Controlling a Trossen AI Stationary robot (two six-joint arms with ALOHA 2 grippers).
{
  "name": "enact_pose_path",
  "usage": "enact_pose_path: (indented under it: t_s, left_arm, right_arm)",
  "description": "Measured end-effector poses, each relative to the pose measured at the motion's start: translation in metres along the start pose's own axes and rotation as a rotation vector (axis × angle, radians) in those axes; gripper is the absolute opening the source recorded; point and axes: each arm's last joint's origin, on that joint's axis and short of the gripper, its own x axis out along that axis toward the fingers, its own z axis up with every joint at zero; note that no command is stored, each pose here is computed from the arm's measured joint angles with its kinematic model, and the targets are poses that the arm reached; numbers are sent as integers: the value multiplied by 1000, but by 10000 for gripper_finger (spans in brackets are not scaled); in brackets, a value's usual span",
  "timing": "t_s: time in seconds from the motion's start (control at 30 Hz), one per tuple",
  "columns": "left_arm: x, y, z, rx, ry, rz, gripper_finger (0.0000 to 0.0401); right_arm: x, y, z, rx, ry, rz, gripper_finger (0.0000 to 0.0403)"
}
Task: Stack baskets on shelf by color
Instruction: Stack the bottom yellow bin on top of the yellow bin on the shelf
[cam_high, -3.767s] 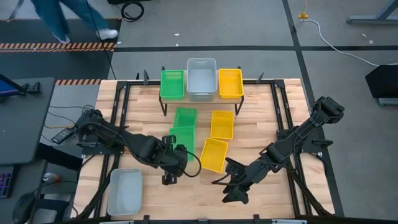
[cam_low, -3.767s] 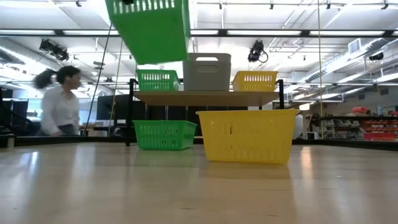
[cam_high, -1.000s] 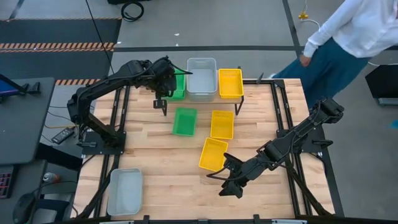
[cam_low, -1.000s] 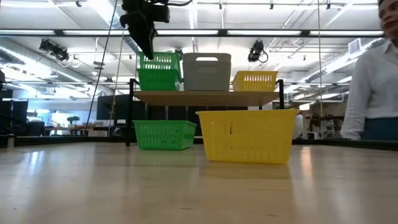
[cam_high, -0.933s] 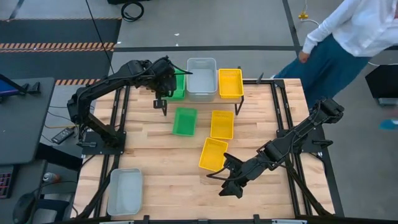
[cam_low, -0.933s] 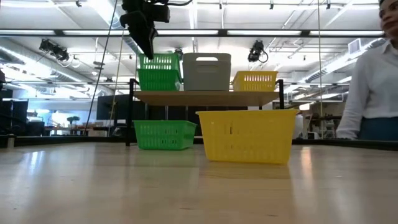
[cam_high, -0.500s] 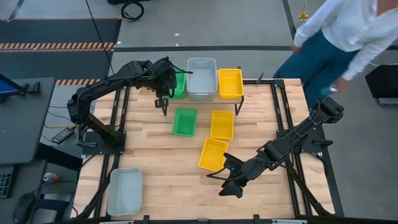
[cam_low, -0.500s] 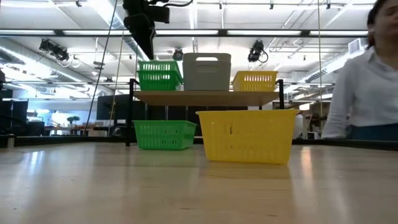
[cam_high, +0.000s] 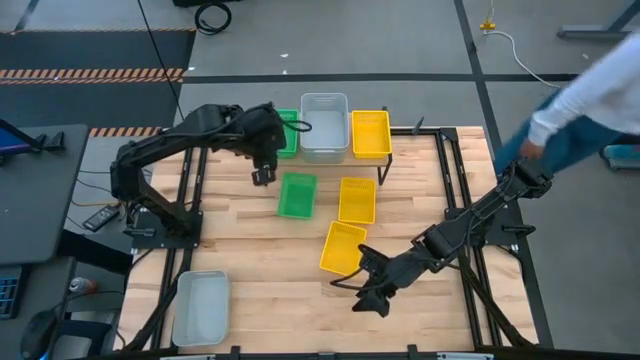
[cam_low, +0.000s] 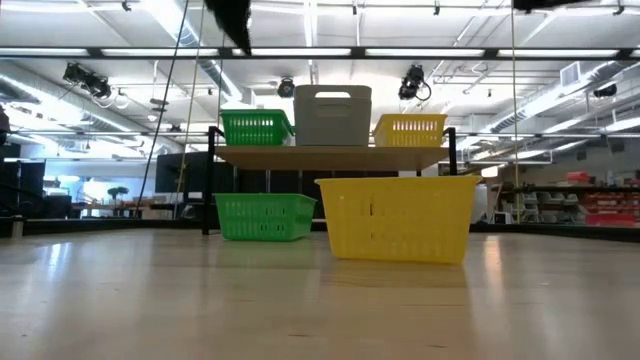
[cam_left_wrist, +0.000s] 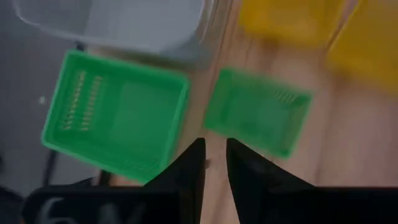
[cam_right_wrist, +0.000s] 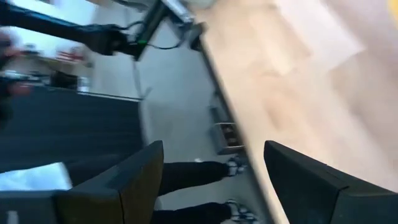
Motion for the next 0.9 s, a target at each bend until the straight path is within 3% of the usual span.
enact_pose_path:
  t_s: [0.13,0.27,0.4,0.63,0.83,0.9]
  left_arm:
    - [-35,-18,11,-140,-187,-135,62]
    - [-63,-41,14,-158,-389,-225,50]
    - [-77,-60,8,-199,-456,-273,39]
    - [-85,-111,3,-210,-576,-417,26]
    - [-72,-157,-11,-231,-592,-448,26]
    - [-70,-169,-15,-255,-608,-469,27]
  right_arm:
    - [0,-14,13,-59,-7,-103,283]
    - [0,-24,25,-173,-18,-152,283]
    - [4,-31,35,-283,-31,-192,283]
    - [26,-48,39,-364,12,-266,283]
    - [57,-54,39,-430,80,-308,283]
    - [65,-59,38,-429,112,-379,283]
